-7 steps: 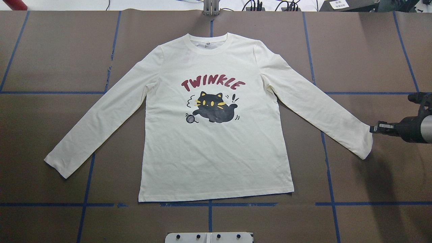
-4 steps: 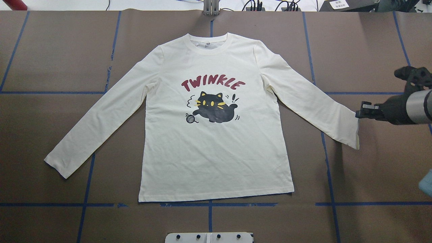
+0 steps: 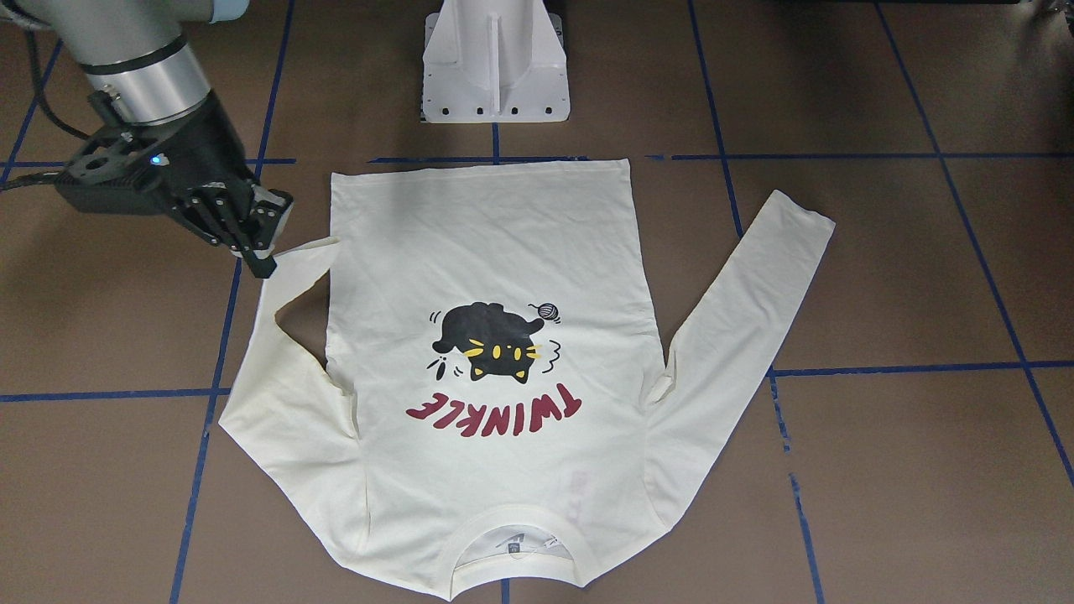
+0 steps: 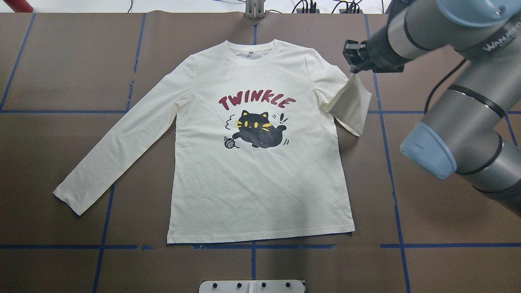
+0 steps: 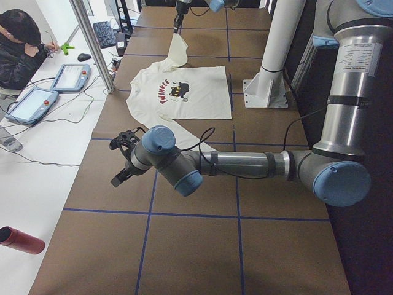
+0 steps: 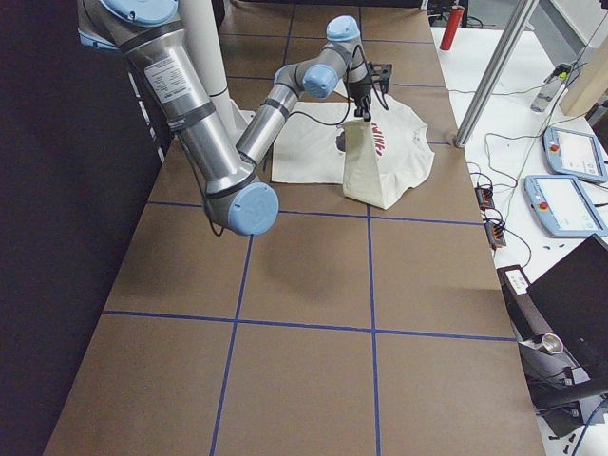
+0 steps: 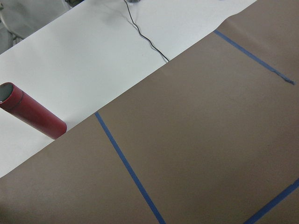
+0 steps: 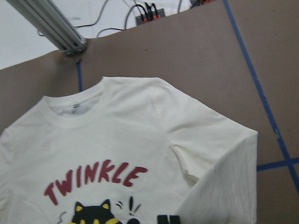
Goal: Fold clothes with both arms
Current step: 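Carry the sleeve with the right gripper across the shirt toward the far shoulder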
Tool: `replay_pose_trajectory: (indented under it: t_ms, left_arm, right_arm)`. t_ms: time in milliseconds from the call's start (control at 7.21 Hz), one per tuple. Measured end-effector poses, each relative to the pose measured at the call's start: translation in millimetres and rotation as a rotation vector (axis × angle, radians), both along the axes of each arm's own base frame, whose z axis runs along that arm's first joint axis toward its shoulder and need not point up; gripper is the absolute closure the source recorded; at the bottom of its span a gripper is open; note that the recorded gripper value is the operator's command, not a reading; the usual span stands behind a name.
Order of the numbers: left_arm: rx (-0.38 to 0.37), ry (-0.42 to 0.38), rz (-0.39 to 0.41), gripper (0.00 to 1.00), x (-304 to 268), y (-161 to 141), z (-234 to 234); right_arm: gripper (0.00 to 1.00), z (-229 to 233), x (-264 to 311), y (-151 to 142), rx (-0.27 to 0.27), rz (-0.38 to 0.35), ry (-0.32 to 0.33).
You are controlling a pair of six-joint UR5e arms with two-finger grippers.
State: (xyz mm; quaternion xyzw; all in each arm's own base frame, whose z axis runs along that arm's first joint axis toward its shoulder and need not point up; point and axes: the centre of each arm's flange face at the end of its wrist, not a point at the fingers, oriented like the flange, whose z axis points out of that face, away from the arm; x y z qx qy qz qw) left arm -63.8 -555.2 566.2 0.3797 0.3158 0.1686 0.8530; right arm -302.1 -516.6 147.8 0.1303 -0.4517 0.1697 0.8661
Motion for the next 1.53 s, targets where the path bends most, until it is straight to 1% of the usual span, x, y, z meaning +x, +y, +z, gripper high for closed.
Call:
replay_pose_trajectory:
  t_ms: [139, 277, 416, 555, 694, 832, 971, 1110, 1248, 1387, 1526]
  left_arm:
    - [-0.002, 0.000, 0.000, 0.00, 0.0, -0.1, 1.2]
    - [-0.004, -0.001, 0.001, 0.00, 0.0, 0.0, 2.9]
    - [-0.008, -0.001, 0.001, 0.00, 0.0, 0.4, 4.8]
    - [-0.010, -0.002, 0.002, 0.00, 0.0, 0.6, 6.2]
    - [-0.014, -0.002, 0.002, 0.00, 0.0, 0.9, 8.5]
    - [-0.019, -0.002, 0.002, 0.00, 0.0, 1.4, 11.4]
    - [-0.021, -0.003, 0.002, 0.00, 0.0, 1.7, 12.7]
    - [-0.022, -0.003, 0.002, 0.00, 0.0, 1.9, 13.1]
    - [-0.023, -0.003, 0.002, 0.00, 0.0, 2.2, 13.8]
    - [-0.024, -0.002, 0.003, 0.00, 0.0, 2.4, 14.0]
    - [-0.025, -0.002, 0.003, 0.00, 0.0, 3.0, 14.8]
  right_arm:
    - [1.00, -57.7, -13.8, -16.9, 0.054, -0.001, -0.019]
    - [1.00, -105.7, -32.4, -36.8, 0.082, -0.004, -0.025]
    - [1.00, -139.9, -66.3, -53.4, 0.089, -0.008, -0.003]
    - [1.00, -161.3, -128.1, -54.3, 0.104, -0.013, 0.050]
    - [1.00, -163.7, -196.9, -42.5, 0.130, -0.021, 0.101]
    - [1.00, -151.8, -261.2, -28.1, 0.157, -0.023, 0.132]
    - [1.00, -142.1, -314.0, -20.2, 0.172, -0.009, 0.150]
    - [1.00, -144.4, -348.7, -20.5, 0.168, 0.010, 0.148]
    - [1.00, -151.5, -366.9, -24.5, 0.152, 0.038, 0.127]
    - [0.57, -156.4, -374.5, -28.0, 0.128, 0.072, 0.103]
    - [0.01, -161.0, -377.8, -30.6, 0.104, 0.103, 0.085]
